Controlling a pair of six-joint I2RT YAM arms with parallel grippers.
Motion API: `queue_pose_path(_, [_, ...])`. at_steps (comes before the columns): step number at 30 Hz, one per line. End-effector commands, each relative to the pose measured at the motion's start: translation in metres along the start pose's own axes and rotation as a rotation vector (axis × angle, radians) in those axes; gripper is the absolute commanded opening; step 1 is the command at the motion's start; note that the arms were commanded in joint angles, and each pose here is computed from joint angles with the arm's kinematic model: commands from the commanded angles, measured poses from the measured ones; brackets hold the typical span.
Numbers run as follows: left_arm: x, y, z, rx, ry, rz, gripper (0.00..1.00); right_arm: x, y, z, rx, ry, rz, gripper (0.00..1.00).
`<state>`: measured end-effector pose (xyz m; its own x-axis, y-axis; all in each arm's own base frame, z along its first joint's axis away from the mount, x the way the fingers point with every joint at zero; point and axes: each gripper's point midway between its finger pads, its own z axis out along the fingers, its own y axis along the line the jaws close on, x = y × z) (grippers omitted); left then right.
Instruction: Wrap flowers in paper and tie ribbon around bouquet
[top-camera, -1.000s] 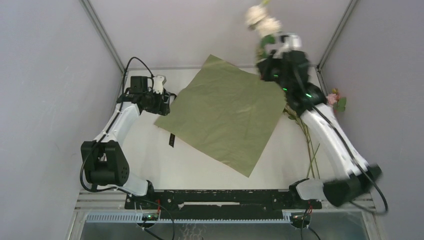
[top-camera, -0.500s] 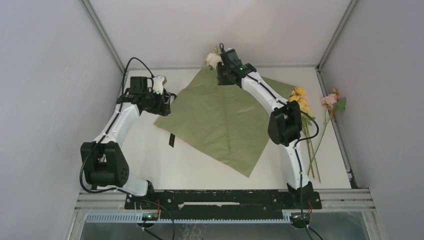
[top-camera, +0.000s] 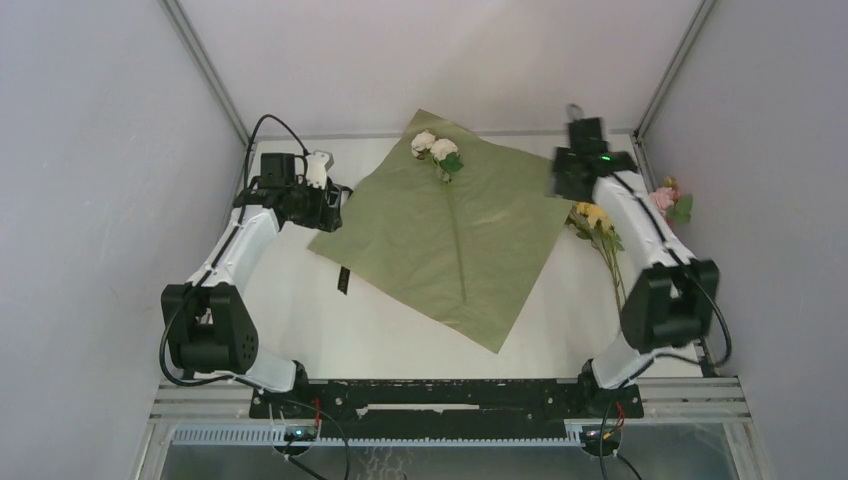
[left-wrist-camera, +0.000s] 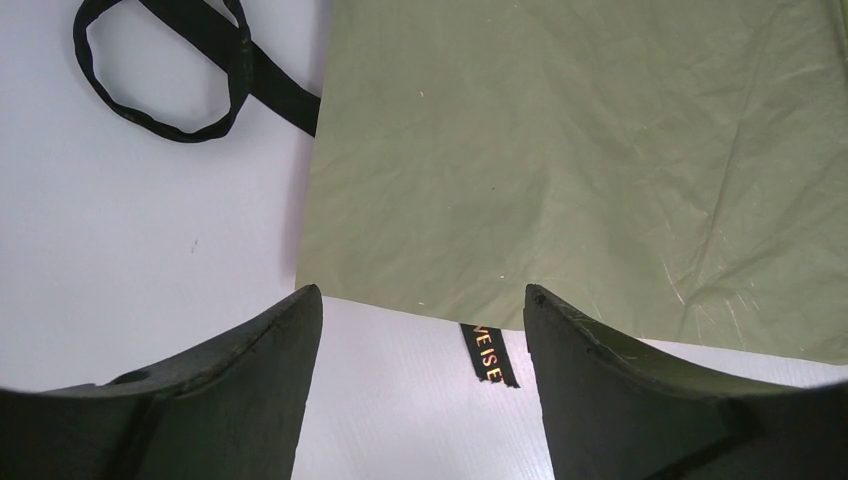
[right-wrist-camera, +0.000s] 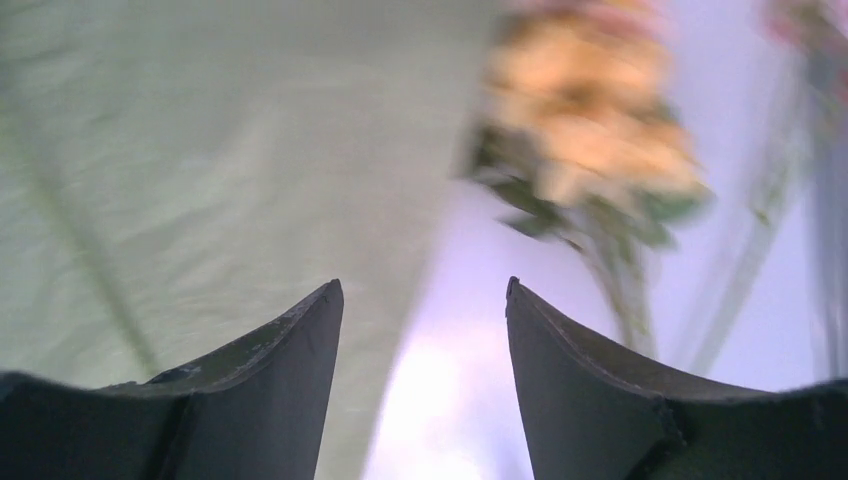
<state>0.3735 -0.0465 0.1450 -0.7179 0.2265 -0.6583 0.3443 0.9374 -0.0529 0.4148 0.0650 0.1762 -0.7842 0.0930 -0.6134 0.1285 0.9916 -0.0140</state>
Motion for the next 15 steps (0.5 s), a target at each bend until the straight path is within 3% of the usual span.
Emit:
queue_pose_path(1, [-0.005, -0.005, -0.006, 0.024, -0.043, 0.025, 0.79, 0.054, -0.075, -0.01, 0.058, 0.097, 0.22, 0.69])
queue_pose_path(4, [-0.005, -0.005, -0.006, 0.029, -0.043, 0.026, 0.79, 0.079, -0.106, 0.0, 0.051, 0.174, 0.32, 0.72])
queue_pose_path(8, [-0.005, -0.006, -0.007, 0.03, -0.046, 0.029, 0.8, 0.096, -0.13, 0.02, 0.109, 0.245, 0.337, 0.74])
queue_pose_path(13, [-0.006, -0.009, -0.009, 0.044, -0.051, 0.027, 0.8, 0.107, -0.159, 0.047, 0.199, 0.3, 0.349, 0.55])
queue_pose_path(15, [-0.005, -0.009, -0.008, 0.047, -0.047, 0.027, 0.79, 0.109, -0.167, 0.056, 0.235, 0.311, 0.332, 0.52])
